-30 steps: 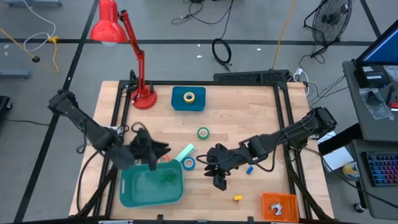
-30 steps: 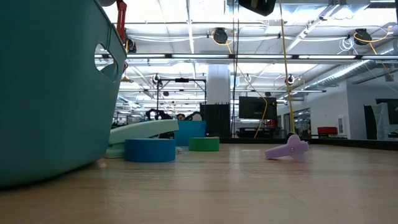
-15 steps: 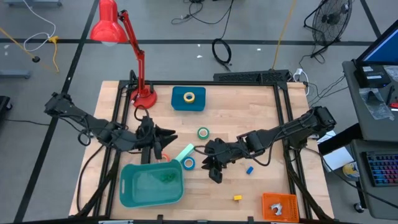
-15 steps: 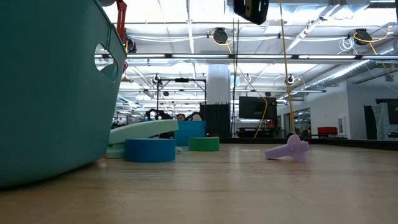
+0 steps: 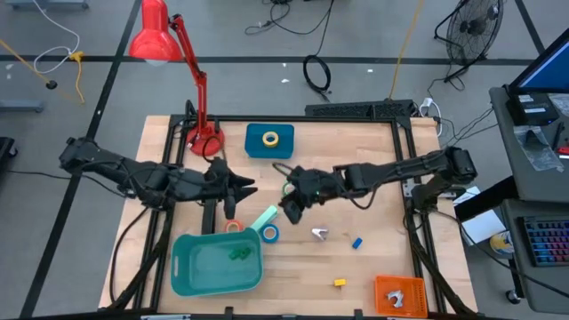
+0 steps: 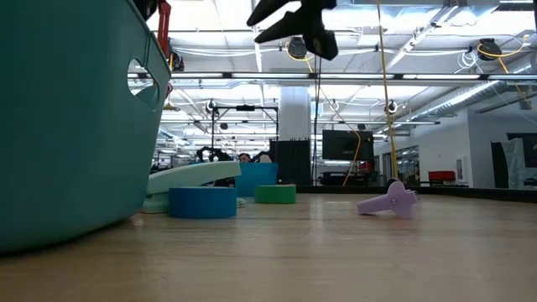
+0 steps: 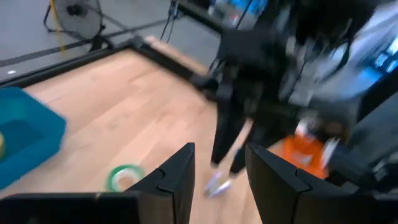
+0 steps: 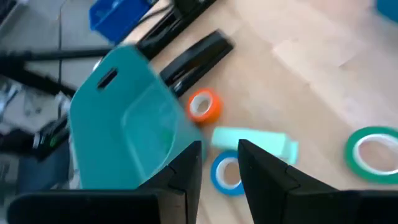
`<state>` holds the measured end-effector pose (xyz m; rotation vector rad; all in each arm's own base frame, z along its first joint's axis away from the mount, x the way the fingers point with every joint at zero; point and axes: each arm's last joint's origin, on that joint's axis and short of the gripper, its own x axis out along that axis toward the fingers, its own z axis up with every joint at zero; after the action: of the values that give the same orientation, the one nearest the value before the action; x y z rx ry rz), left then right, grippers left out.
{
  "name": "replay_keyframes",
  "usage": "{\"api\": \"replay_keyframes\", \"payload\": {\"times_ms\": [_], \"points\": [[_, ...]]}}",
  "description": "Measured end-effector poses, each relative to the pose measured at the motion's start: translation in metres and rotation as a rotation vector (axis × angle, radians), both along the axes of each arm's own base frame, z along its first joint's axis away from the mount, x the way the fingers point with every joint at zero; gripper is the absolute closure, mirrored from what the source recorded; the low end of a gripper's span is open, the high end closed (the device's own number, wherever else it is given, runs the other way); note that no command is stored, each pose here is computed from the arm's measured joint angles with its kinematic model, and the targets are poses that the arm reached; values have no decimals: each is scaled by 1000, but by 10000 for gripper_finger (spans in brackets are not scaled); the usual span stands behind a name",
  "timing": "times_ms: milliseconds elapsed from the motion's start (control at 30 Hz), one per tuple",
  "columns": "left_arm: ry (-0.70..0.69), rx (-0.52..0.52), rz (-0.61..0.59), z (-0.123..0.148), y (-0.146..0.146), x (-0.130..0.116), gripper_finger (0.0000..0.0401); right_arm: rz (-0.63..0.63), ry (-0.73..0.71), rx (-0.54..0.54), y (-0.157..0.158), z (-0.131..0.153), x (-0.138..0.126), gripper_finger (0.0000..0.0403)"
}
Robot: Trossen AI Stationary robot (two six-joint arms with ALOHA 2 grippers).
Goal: Pick and place Stapler, Stapler remover, tape
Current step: Put the green tape into the blue bin
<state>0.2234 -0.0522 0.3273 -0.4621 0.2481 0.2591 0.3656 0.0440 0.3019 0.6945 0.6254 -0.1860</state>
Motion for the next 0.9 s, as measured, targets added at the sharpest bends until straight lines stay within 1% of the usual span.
{"api": "replay_keyframes", "payload": {"times_ms": [67, 133, 267, 367, 467, 567, 700, 800, 900], "points": [[66, 35, -1, -5, 8, -1, 256, -54, -2, -1, -9, 0, 1, 307], [128, 45, 18, -10, 17, -2, 256, -109, -6, -14, -15, 0, 1, 307], [226, -6, 57, -19, 36, -3, 256, -195, -14, -14, -22, 1, 2, 307], [286, -13, 74, -24, 49, -5, 256, -228, -11, -29, -26, 0, 2, 307], [330, -14, 76, -29, 61, -2, 256, -260, 5, -8, -31, -1, 1, 307], [374, -61, 68, -36, 74, 3, 256, -301, 97, -6, -36, -8, -5, 307], [412, -113, 47, -45, 84, 9, 256, -408, 264, -49, -46, -24, -19, 307], [417, -128, 16, -46, 81, 10, 256, -451, 315, -69, -55, -42, -24, 307], [431, -124, -2, -47, 76, 10, 256, -468, 328, -47, -65, -61, -28, 307]]}}
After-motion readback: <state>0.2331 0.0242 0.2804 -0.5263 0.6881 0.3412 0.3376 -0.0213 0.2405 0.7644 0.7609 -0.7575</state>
